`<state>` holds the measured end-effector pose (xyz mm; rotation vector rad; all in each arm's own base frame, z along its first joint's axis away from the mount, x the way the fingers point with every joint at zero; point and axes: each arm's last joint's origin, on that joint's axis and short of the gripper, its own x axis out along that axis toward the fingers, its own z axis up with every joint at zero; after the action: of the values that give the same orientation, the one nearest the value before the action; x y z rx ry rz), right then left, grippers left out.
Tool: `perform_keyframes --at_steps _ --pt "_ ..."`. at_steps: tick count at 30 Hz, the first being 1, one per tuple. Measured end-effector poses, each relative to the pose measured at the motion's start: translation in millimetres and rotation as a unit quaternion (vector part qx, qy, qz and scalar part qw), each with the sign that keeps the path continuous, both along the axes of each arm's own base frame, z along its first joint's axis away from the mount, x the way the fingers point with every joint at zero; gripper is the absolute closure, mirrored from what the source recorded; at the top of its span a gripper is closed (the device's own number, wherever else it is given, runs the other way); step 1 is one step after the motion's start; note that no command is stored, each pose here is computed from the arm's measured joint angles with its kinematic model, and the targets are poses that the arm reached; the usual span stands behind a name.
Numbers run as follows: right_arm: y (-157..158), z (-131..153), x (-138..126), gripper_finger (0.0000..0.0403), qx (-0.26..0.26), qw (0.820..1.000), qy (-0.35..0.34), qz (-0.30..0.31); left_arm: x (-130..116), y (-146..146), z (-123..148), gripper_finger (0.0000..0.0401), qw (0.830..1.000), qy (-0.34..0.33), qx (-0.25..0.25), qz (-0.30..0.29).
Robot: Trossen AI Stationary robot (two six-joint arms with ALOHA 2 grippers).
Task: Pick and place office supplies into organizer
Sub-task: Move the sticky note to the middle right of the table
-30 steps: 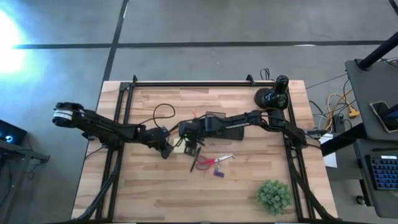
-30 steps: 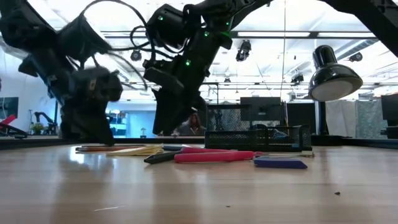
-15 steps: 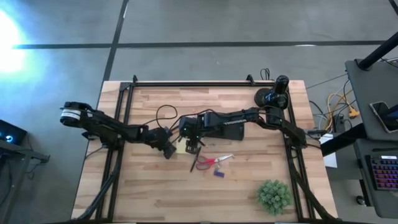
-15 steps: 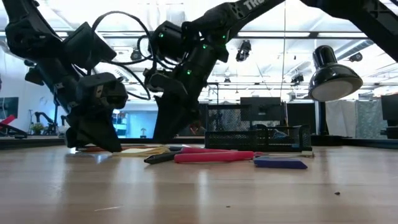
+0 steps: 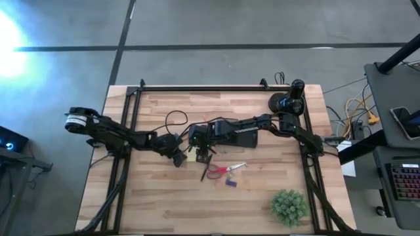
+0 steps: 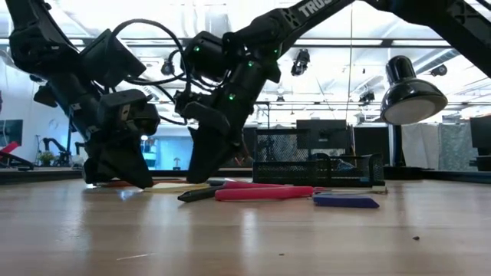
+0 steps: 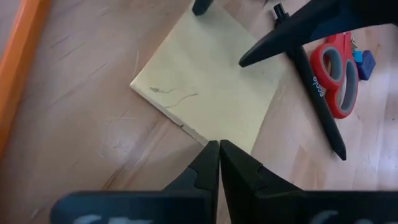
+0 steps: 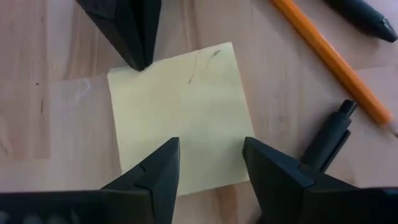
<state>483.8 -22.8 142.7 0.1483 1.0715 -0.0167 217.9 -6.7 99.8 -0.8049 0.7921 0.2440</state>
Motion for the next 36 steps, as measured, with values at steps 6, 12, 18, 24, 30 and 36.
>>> perform_keyframes --at_steps 6,12,18,24,30,36 --pt "-2 8 4 0.0229 -0.055 0.997 -0.015 0.051 0 0 0 0.0401 1.000 0.000 0.000 0.000" --pt "-2 -5 0 0.0229 -0.009 0.998 0.008 0.063 0 0 0 0.0401 1.000 0.001 -0.001 0.000" --pt "3 -11 1 0.0229 0.016 0.999 0.011 0.047 0 0 0 0.0401 1.000 0.000 0.000 0.001" --pt "14 -9 5 0.0244 0.028 0.998 0.004 0.049 1 1 0 0.0401 1.000 0.000 0.001 0.003" --pt "19 -7 7 0.0284 0.028 0.998 -0.002 0.052 1 3 0 0.0401 1.000 0.000 -0.001 0.005" --pt "20 0 11 0.0329 0.050 0.997 -0.017 0.047 1 3 0 0.0401 1.000 0.000 0.000 0.005"
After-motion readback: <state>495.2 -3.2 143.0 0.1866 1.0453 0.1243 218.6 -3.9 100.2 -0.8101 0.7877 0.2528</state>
